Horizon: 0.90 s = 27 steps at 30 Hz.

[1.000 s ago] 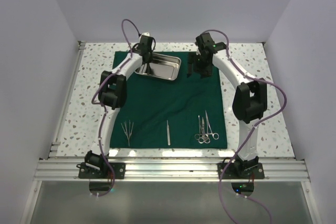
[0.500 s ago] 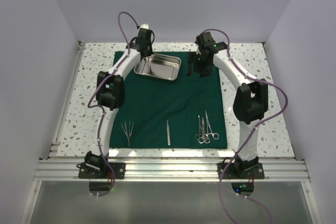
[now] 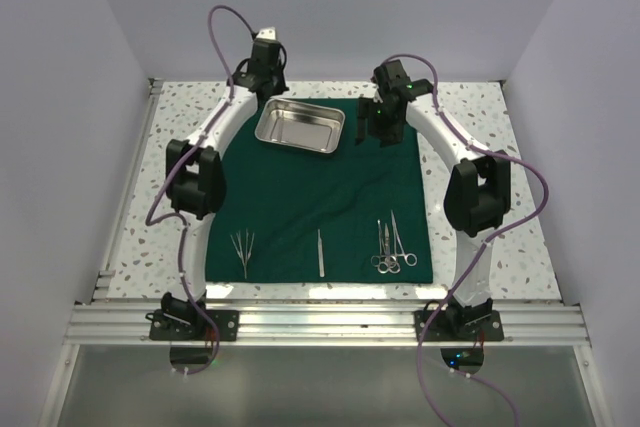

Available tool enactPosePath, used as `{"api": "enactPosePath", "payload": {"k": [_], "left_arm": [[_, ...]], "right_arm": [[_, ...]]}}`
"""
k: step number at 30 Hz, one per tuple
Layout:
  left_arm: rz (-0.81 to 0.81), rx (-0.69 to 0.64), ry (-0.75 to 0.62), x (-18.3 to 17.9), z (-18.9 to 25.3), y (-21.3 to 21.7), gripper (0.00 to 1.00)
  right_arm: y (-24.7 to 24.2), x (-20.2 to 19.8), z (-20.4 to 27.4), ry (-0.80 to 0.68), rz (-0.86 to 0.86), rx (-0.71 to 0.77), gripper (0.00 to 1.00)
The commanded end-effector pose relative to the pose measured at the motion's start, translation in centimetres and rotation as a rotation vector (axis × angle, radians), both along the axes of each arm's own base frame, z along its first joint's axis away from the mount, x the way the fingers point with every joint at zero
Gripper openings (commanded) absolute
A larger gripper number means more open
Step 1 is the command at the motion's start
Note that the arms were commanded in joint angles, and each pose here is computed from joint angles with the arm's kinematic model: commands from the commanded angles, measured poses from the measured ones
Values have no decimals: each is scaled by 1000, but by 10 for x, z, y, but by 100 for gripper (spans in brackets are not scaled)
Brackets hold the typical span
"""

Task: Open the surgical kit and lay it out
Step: Pick up the medical item from the container.

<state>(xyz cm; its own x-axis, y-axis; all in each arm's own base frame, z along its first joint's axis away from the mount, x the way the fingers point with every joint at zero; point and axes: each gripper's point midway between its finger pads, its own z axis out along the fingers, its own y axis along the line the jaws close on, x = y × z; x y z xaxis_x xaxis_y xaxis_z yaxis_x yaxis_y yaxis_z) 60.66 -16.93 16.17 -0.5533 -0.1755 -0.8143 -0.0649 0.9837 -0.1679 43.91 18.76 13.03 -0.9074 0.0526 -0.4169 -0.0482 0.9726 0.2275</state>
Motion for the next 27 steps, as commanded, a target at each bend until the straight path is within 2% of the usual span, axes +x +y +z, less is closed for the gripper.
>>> {"api": "enactPosePath", "payload": {"k": [1, 4, 5, 8, 13, 19, 27], "left_arm": [[-18, 13, 1, -12, 14, 2, 0], [-33, 21, 56, -14, -15, -1, 32], [-38, 24, 67, -14, -20, -1, 47], [-49, 49, 111, -17, -46, -5, 58], [-49, 72, 157, -10, -89, -8, 59], [-44, 72, 138, 16, -112, -15, 56], [-27, 89, 141, 29, -143, -10, 55]], "right_arm": [[10, 10, 27, -67, 16, 50, 72], [10, 11, 30, -73, 16, 49, 71], [9, 11, 31, -79, 18, 42, 72], [6, 9, 32, -79, 17, 29, 71], [1, 2, 28, -69, 18, 9, 72], [-8, -8, 17, -39, 16, -20, 72], [-10, -14, 10, -17, 19, -30, 72]]}}
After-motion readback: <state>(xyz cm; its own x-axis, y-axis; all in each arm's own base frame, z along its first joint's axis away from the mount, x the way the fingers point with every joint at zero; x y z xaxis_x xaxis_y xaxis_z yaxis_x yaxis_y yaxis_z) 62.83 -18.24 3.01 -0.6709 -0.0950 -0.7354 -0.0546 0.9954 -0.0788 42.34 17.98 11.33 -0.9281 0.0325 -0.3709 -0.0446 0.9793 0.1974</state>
